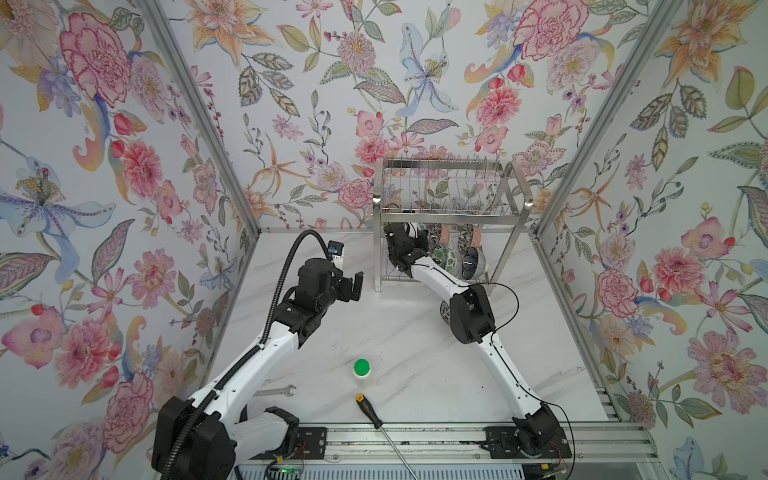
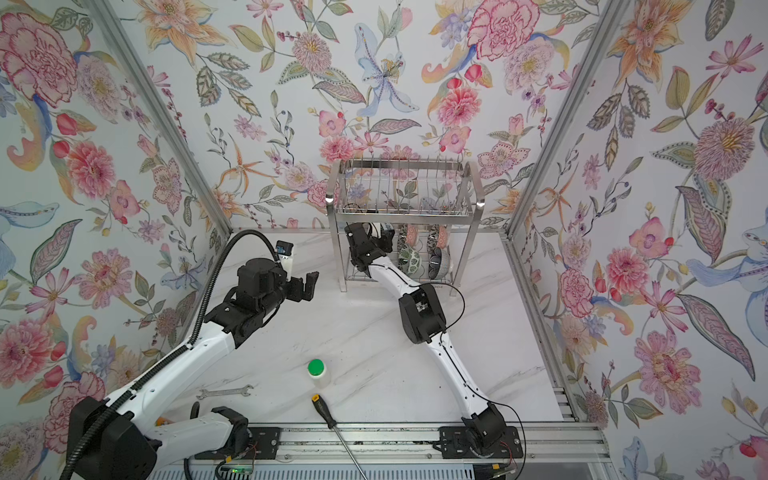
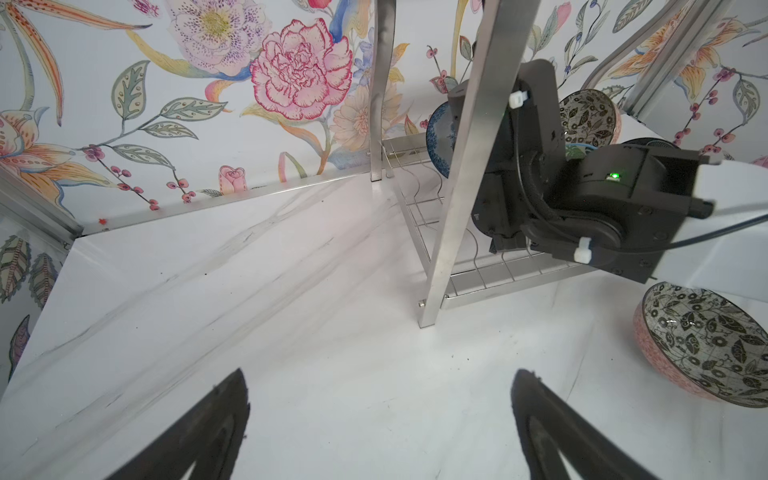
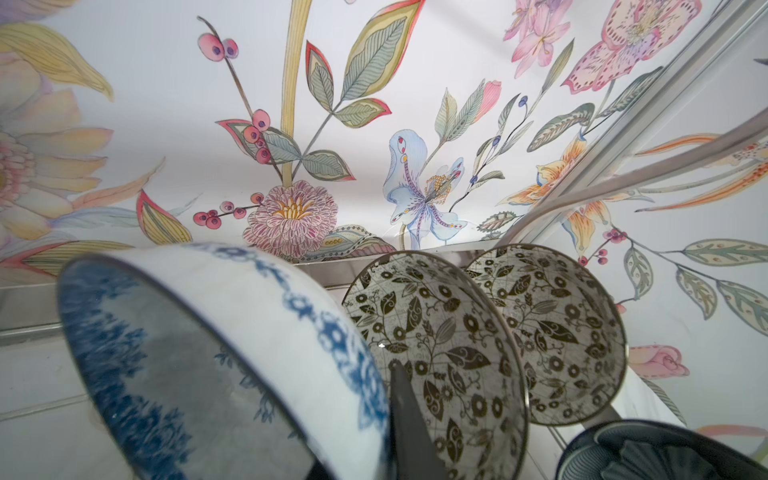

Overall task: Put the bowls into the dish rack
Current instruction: 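Lower the blue floral bowl upright into a rack slot with right gripper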

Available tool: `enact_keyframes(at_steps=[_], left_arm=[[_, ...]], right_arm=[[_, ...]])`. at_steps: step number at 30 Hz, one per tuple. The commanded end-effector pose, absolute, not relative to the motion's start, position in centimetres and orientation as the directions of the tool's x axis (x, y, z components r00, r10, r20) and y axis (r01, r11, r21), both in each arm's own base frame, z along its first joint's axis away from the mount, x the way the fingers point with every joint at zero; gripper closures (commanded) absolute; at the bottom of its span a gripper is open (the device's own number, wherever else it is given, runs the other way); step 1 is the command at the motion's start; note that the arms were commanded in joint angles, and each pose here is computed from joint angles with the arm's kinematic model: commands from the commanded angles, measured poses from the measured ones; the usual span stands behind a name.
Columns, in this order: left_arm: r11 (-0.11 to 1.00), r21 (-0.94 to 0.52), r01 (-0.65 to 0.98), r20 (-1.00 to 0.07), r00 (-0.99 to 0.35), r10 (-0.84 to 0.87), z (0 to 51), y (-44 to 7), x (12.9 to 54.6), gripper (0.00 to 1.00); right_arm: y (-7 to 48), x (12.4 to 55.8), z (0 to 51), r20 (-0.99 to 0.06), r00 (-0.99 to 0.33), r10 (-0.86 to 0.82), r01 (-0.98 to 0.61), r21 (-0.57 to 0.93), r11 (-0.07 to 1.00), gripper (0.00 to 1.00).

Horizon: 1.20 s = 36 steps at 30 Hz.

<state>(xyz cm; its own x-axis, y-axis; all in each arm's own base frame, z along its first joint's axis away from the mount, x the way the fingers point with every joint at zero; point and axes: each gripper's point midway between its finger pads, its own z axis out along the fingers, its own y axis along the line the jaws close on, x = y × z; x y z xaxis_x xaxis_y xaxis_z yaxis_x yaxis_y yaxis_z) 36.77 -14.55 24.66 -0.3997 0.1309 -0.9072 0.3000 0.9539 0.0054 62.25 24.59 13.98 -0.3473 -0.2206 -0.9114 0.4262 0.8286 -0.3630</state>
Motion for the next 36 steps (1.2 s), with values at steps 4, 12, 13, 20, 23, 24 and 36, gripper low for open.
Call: enact_keyframes(at_steps=[4,12,13,20,23,24,36], left_arm=[[0.958,-0.011,0.285,-0.915,-0.389,0.105,24.9,-14.0,36.6,0.01],[0.959,-0.01,0.282,-0.914,-0.392,0.106,24.9,-13.9,36.6,0.01],[0.959,-0.01,0.282,-0.914,-0.392,0.106,24.9,-13.9,36.6,0.01],[0.958,-0.011,0.286,-0.916,-0.388,0.105,25.1,-14.0,36.7,0.01],[0.958,-0.011,0.285,-0.916,-0.388,0.105,25.1,-14.0,36.7,0.01],[0.958,-0.011,0.286,-0.915,-0.39,0.105,25.1,-13.9,36.7,0.0],[0.959,-0.008,0.282,-0.914,-0.391,0.107,24.9,-13.8,36.5,0.01]], right_arm=[[25.3,62.7,15.5,-0.937,-0.284,-0.203,0.441,-0.315,0.84,1.0],[26.4,63.3,14.2,-0.923,-0.286,-0.256,0.391,-0.357,0.848,1.0],[26.5,63.3,14.1,-0.919,-0.287,-0.271,0.39,-0.371,0.843,1.0],[26.3,63.3,14.3,-0.886,-0.297,-0.355,0.408,-0.454,0.792,1.0],[26.4,63.4,14.3,-0.881,-0.295,-0.371,0.399,-0.466,0.79,1.0],[26.6,63.5,14.3,-0.88,-0.293,-0.374,0.39,-0.468,0.793,1.0],[29.1,63.8,14.6,-0.894,-0.268,-0.359,0.251,-0.425,0.87,0.88]])
